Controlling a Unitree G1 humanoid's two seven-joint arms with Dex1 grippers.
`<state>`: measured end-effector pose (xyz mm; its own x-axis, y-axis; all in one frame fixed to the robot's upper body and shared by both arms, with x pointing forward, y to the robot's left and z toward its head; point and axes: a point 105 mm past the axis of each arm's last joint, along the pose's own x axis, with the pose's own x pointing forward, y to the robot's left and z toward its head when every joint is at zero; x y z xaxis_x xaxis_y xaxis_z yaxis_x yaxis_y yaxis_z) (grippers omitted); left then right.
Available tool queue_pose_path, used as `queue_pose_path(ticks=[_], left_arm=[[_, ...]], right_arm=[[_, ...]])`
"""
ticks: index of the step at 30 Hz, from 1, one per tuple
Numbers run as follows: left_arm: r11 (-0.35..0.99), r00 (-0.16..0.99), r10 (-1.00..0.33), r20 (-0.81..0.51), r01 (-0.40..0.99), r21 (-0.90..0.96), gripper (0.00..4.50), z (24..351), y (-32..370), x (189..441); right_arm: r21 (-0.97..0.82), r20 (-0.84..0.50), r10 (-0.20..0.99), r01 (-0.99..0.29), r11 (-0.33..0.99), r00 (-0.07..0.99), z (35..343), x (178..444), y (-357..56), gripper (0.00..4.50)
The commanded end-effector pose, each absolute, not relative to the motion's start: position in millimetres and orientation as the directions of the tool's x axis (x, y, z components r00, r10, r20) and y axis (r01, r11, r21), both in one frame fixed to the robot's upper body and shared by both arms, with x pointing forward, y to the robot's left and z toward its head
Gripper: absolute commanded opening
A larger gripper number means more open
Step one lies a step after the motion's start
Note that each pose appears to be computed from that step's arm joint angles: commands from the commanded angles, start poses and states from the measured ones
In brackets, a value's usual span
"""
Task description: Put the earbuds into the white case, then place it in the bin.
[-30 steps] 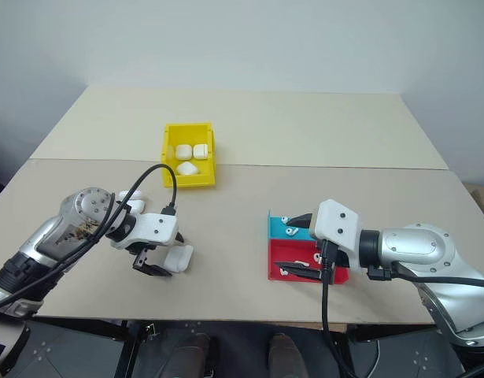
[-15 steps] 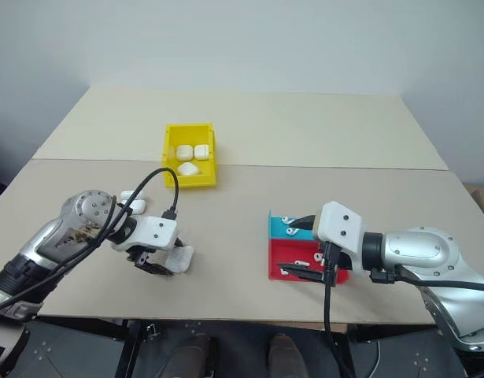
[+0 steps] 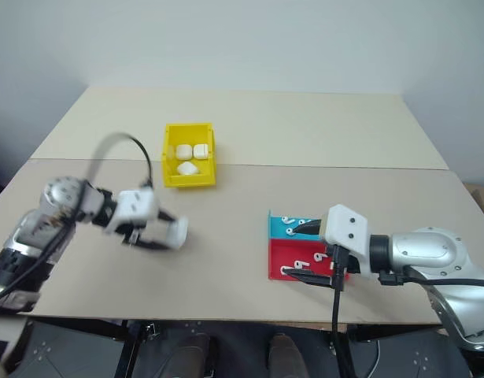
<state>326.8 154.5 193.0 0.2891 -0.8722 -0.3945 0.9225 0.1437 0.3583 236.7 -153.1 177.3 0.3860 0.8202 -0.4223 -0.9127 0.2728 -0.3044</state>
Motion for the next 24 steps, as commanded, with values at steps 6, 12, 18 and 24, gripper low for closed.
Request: queue_pose_path(ticks=[6,12,18,24], left_arm=[[0.212,0.196,-0.975,0.102,0.960,0.185,2.77,247.8,120.3,296.7],[0.019,-0.030,-0.943,0.331,0.990,0.142,2.77,258.9,101.3,267.3],[-0.016,-0.103,-0.865,0.491,0.984,0.178,2.77,262.2,71.6,261.4],[-0.055,-0.180,-0.831,0.526,0.968,0.244,2.77,275.1,57.1,256.9]], right_arm=[[-0.342,-0.382,0.835,-0.900,0.270,0.396,199.3,240.0,-159.8,4.50],[-0.360,-0.390,0.827,-0.894,0.268,0.405,203.7,243.4,-162.5,4.50],[-0.386,-0.443,0.789,-0.885,0.260,0.425,199.8,246.5,-166.9,4.50],[-0.412,-0.539,0.715,-0.880,0.237,0.445,193.5,252.1,-168.8,4.50]])
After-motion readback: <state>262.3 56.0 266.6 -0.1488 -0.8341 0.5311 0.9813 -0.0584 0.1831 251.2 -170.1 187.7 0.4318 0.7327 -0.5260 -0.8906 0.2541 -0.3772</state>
